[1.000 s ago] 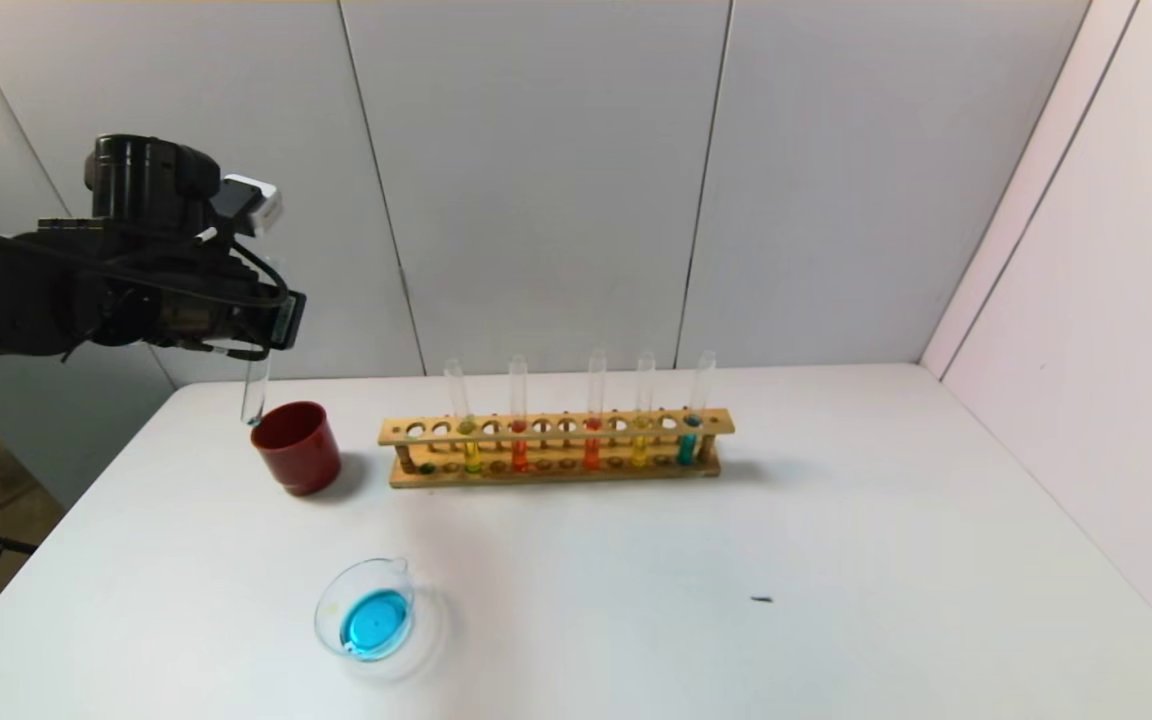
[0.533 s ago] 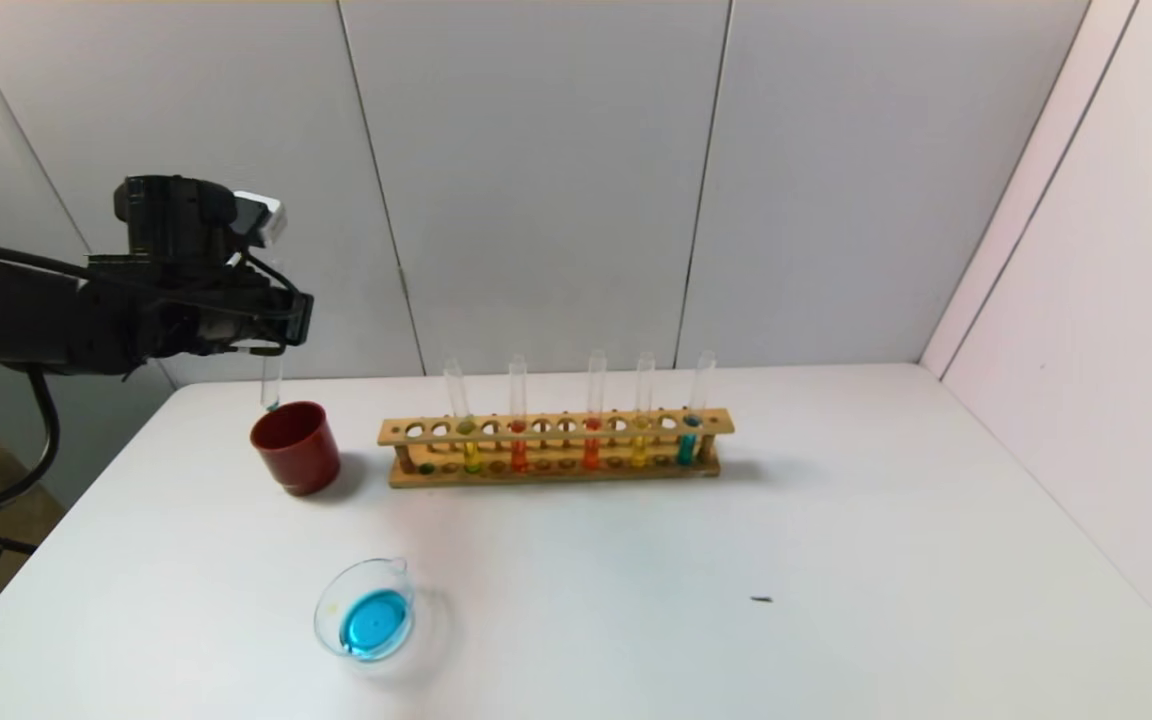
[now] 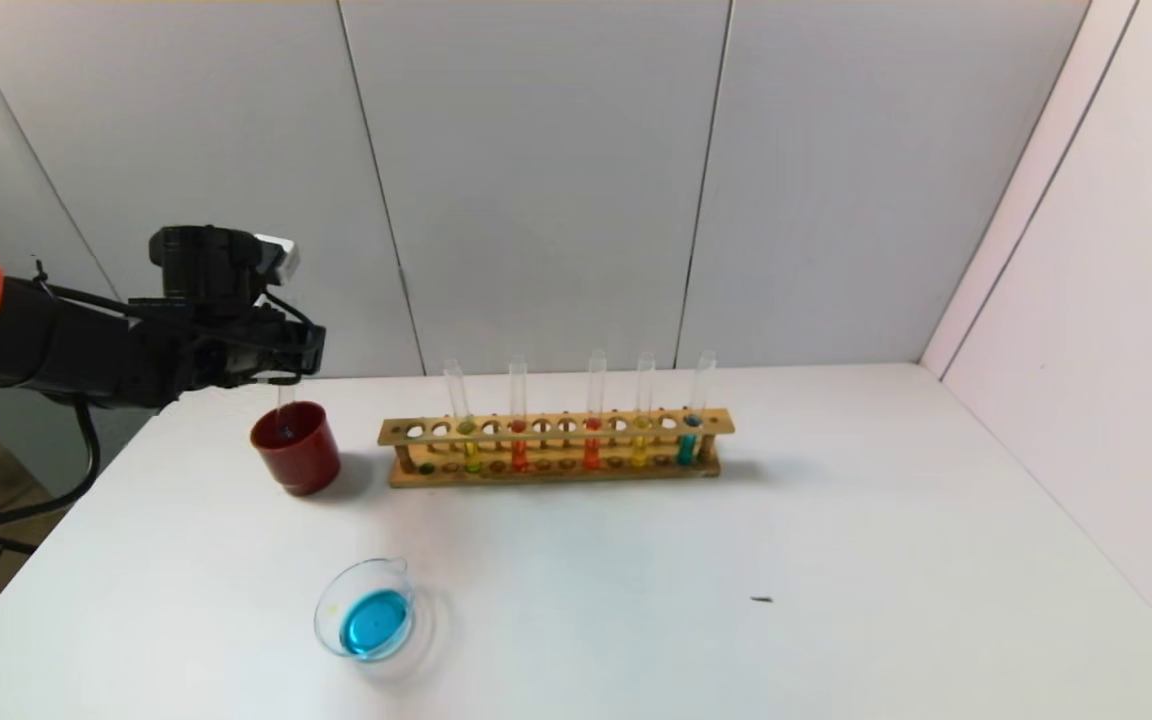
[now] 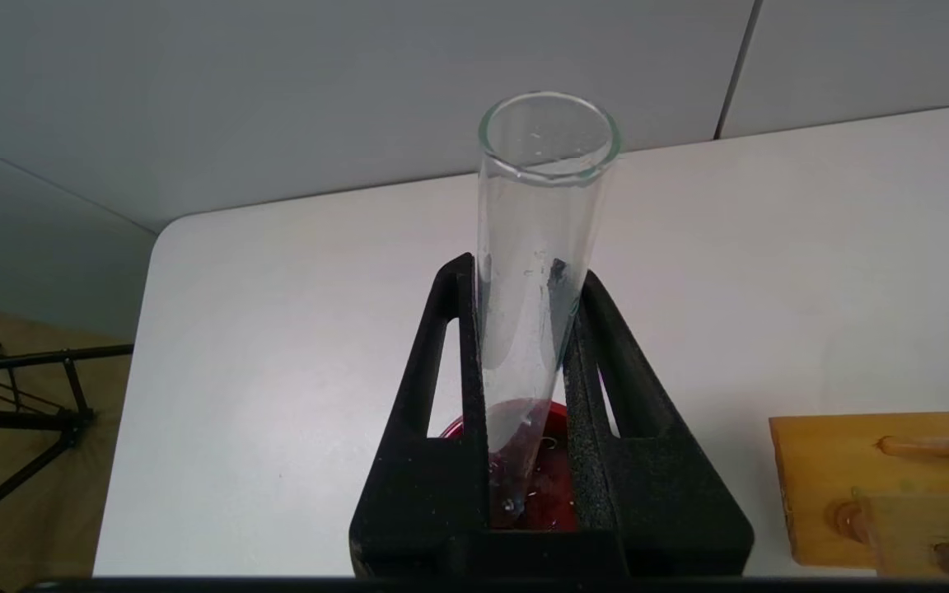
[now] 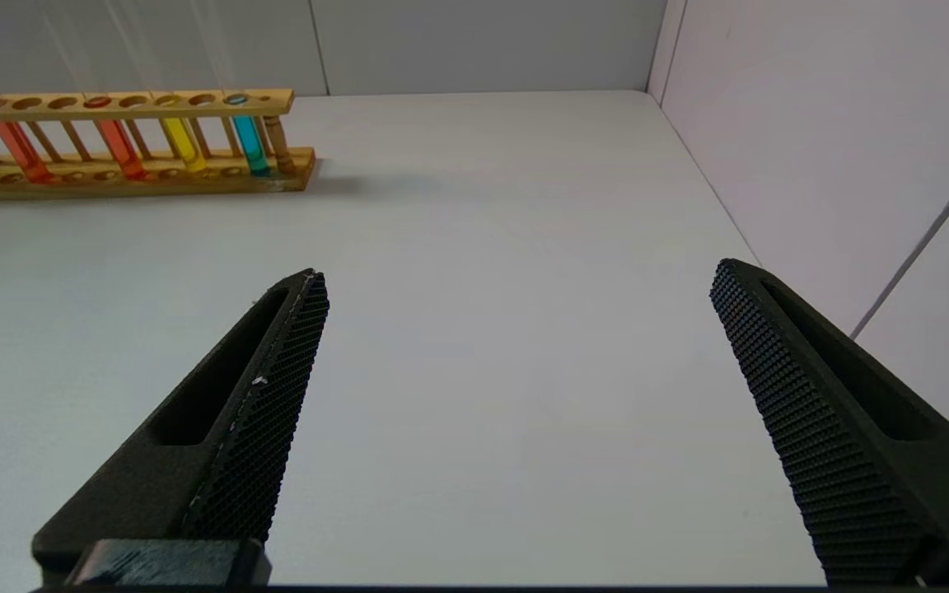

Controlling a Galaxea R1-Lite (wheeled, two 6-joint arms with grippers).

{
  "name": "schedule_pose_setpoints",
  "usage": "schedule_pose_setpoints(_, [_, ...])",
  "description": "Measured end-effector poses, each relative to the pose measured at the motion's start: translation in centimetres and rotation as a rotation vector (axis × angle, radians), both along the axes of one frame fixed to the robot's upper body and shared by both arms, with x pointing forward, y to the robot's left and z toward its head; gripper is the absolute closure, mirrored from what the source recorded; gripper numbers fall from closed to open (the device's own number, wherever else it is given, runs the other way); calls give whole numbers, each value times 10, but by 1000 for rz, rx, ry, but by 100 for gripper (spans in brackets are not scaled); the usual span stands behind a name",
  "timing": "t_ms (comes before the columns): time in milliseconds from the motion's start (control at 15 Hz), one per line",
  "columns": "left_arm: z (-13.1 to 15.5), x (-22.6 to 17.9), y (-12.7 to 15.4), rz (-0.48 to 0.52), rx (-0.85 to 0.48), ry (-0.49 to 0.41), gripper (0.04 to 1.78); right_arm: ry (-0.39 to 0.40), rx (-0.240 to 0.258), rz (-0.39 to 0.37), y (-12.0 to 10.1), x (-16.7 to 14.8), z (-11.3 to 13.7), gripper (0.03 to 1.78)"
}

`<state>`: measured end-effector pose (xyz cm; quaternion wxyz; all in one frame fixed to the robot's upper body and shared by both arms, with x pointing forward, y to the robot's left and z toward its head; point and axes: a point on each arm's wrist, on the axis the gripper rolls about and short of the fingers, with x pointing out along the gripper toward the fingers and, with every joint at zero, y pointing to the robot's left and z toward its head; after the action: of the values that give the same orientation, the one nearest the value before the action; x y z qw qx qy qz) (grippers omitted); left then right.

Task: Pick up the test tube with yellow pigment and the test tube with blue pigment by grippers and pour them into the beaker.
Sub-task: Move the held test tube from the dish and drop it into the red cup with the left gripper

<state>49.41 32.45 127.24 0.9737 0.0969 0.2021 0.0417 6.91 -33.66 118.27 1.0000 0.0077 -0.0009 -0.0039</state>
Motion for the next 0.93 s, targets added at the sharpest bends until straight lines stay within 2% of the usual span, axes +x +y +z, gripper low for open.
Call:
schedule_pose_setpoints(533, [-31,-11,0,-2,0,32,151,0,0,0,0,0,0,11])
schedule_pose_setpoints(733, [-39,-16,0,-4,2,14,150,0,0,0,0,0,0,11])
schedule_pose_setpoints(933, [-42,-19,0,-6,6,7,136,0,0,0,0,0,0,11])
